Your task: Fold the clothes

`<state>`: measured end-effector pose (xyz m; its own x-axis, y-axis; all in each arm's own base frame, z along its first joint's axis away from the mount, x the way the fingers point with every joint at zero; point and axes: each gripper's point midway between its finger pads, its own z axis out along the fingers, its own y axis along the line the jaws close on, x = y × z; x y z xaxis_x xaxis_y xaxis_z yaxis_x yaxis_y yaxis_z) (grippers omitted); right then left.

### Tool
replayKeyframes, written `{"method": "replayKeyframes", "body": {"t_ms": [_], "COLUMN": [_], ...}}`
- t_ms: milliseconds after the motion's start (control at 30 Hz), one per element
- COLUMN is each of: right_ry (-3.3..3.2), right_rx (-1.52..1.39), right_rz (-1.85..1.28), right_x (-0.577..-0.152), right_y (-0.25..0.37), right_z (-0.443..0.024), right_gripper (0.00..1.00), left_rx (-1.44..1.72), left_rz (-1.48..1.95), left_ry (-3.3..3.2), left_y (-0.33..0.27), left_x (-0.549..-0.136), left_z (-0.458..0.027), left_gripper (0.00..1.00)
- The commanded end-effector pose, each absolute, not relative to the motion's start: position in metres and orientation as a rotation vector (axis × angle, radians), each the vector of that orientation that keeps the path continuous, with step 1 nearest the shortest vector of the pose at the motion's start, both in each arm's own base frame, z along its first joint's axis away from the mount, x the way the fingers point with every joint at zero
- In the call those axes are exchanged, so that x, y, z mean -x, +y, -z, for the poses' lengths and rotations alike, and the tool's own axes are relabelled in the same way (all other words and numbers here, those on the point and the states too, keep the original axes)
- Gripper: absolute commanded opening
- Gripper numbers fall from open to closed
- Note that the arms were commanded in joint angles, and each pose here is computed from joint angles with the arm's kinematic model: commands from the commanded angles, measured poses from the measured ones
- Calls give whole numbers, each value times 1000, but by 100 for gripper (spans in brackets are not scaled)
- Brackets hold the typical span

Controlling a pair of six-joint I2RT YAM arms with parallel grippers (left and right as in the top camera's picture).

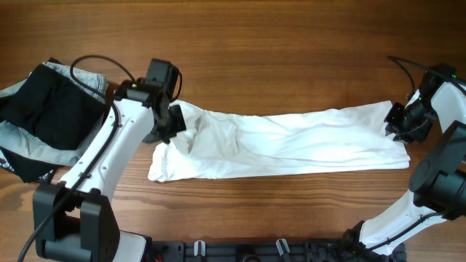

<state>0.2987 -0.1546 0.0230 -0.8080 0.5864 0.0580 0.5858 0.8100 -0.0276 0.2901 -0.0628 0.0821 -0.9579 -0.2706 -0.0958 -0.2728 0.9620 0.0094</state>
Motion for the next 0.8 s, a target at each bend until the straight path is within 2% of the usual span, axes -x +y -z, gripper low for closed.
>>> {"method": "replayKeyframes", "body": {"t_ms": [0,233,367,533,600,767], "right_ry": [-2935,-2934,-2934,-2934,-2951,-3010], "right_rx": [950,950,949,947,926,898], "right_rz": [9,4,3,-36,-37,-54], "right_x": [-299,-298,-298,-297,-300,-308], "right_y": [-152,-152,-152,-157,-158,-166], "right_z": [-27,-27,-27,-27,-30,-45], "right_gripper": [25,25,25,26,29,35], "left_rx": [431,443,506,508,500,522], "left_rz": [-114,-271,-386,-352,-338,-258], "left_ry": [3095,3133,3048,2998,2999,2995], "left_y": [-53,-34,-20,-22,-24,-29], "left_x": [-265,-240,-249,-262,-263,-271], "left_z": [-58,-38,-38,-38,-38,-44], "left_gripper": [4,4,4,19,29,29]}}
